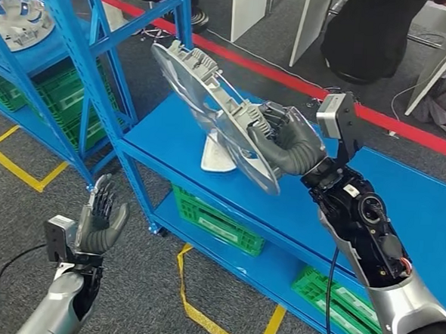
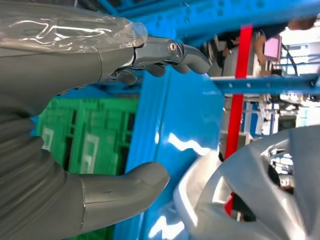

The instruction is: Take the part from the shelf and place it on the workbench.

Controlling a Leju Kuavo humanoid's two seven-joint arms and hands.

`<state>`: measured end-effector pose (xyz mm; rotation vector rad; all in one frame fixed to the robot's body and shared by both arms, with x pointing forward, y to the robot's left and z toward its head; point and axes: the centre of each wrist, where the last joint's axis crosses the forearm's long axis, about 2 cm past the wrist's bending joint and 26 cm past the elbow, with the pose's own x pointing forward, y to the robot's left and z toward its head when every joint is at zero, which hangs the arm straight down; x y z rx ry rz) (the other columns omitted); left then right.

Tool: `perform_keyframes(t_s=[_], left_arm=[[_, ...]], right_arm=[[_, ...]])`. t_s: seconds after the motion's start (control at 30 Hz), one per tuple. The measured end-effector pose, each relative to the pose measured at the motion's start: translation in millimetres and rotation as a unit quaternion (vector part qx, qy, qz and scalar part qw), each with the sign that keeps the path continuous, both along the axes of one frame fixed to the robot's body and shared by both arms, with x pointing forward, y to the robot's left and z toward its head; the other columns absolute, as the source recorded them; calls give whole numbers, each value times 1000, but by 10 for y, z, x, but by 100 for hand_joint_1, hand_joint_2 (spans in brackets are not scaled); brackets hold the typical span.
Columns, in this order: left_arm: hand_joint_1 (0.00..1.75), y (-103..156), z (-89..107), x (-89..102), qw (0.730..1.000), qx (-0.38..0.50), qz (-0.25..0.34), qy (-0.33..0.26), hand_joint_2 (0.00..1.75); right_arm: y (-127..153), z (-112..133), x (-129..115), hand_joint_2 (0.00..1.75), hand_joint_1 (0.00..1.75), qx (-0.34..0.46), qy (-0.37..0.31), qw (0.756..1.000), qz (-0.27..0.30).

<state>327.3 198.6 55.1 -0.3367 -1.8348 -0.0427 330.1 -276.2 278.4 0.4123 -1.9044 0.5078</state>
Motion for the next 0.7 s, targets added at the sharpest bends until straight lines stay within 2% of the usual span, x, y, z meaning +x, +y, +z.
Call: perform_keyframes(t_s=[0.7], left_arm=[[0,5,-6,-6,1000,-5,9,3,175]], right_arm=[[33,-24,1,175,175,1,4,1000,8]])
